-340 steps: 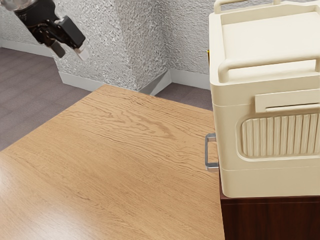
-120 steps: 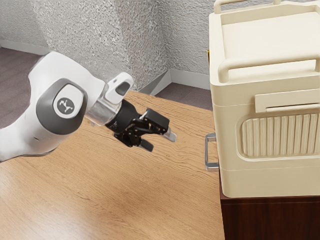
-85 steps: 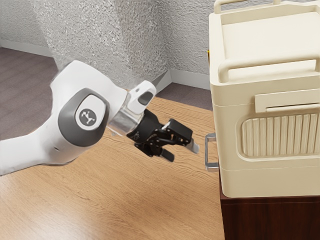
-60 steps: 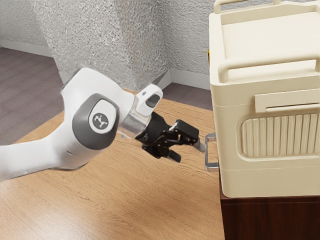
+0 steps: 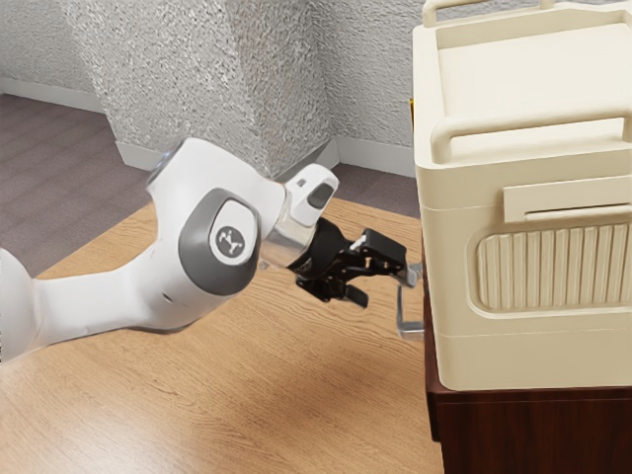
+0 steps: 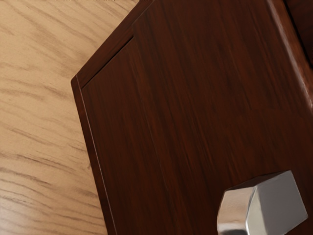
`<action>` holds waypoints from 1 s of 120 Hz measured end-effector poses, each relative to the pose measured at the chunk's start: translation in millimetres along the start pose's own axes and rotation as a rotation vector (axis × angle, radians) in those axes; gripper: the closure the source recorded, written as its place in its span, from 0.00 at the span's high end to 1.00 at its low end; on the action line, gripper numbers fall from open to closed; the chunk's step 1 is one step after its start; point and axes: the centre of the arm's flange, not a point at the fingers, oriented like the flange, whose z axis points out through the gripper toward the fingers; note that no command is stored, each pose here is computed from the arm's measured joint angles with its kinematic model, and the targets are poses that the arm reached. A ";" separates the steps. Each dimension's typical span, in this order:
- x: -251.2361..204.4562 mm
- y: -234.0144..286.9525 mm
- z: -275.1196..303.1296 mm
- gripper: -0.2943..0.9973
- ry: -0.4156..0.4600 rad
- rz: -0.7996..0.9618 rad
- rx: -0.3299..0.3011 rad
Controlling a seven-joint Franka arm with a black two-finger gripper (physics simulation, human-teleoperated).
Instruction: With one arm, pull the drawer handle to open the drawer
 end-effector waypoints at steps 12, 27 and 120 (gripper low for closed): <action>-1.0 2.4 2.3 0.77 -0.008 0.010 0.008; -4.2 5.1 0.5 0.77 -0.016 0.015 0.011; -10.0 -15.8 -21.6 0.77 -0.079 -0.077 0.086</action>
